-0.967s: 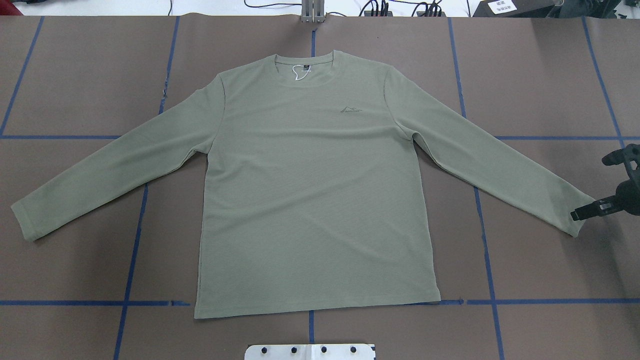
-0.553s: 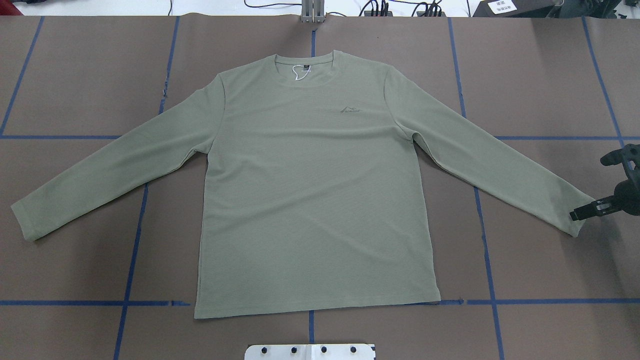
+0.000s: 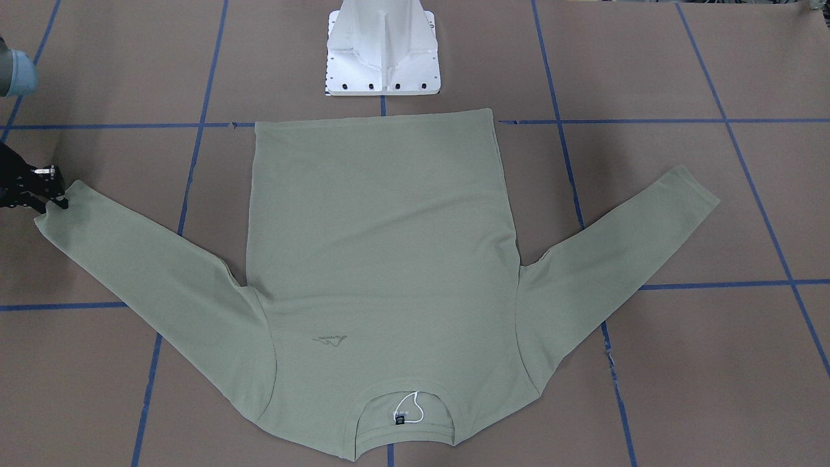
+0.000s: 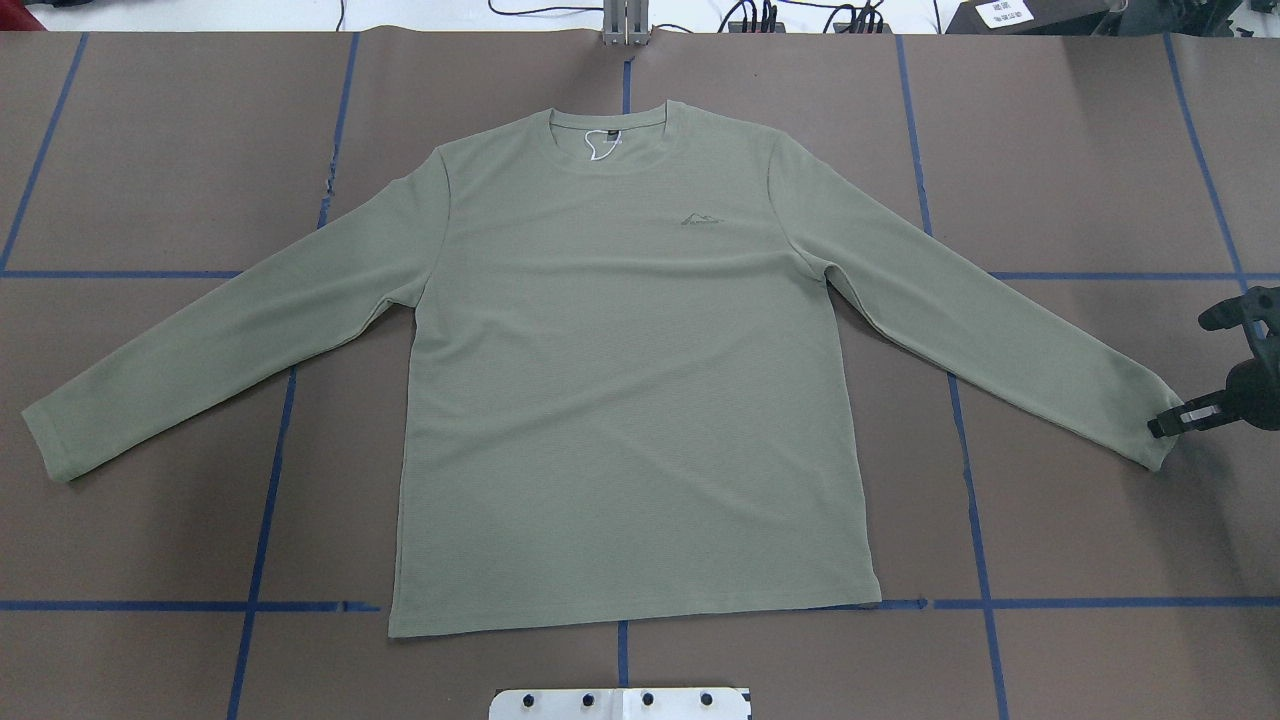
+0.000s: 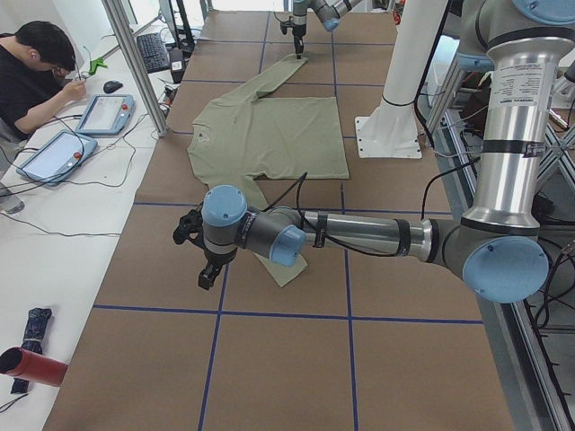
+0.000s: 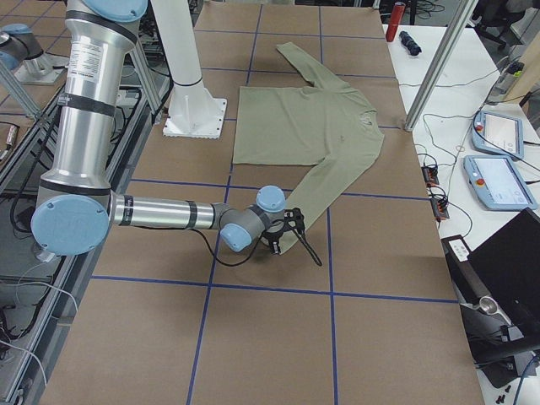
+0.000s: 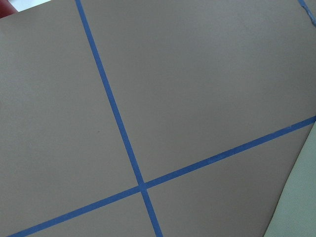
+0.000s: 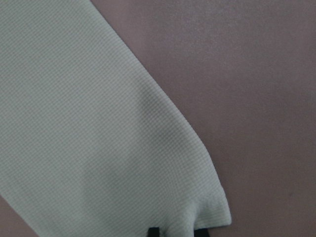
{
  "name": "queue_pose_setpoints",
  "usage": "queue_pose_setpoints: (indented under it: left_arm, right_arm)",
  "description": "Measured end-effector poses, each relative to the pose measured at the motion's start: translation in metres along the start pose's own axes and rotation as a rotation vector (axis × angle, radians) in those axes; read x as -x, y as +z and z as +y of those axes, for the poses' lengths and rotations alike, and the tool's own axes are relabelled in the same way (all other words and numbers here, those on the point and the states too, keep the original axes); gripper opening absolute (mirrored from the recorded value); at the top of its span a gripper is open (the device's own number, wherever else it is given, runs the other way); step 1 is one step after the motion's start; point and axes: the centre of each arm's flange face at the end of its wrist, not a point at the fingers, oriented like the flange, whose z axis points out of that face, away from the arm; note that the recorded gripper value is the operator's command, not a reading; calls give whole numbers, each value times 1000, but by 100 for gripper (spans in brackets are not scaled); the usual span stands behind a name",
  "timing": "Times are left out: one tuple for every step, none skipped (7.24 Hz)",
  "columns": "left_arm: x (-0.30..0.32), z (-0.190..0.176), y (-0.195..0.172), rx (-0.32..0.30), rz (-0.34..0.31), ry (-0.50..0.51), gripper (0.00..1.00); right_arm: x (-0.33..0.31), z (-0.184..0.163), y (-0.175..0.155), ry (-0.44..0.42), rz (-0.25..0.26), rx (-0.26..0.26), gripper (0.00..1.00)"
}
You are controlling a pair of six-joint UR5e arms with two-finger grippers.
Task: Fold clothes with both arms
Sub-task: 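Lower the right gripper onto the sleeve cuff nearest it and grasp it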
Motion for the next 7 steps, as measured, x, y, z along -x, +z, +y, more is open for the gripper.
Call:
queue_pose_setpoints:
  left_arm:
    - [0, 0, 0, -1, 0, 1, 100]
    - [0, -1, 0, -1, 0, 1, 100]
    - [0, -1, 0, -1, 0, 1, 100]
    - [0, -1, 0, -1, 0, 1, 100]
    - [0, -1, 0, -1, 0, 1, 100]
    - [0, -1, 0, 0, 0, 0, 100]
    - [0, -2, 0, 0, 0, 0, 100]
  right_arm:
    - [3, -1, -2, -4, -5, -3, 0]
    - [8, -3, -8, -12, -15, -13, 0]
    - [16, -6, -15, -22, -28, -23, 0]
    - [28, -11, -27, -36, -55, -37, 0]
    - [44, -21, -45, -54, -98, -58, 0]
    - [63, -38, -61, -78, -137, -85, 0]
    - [88, -68, -74, -96, -163, -107, 0]
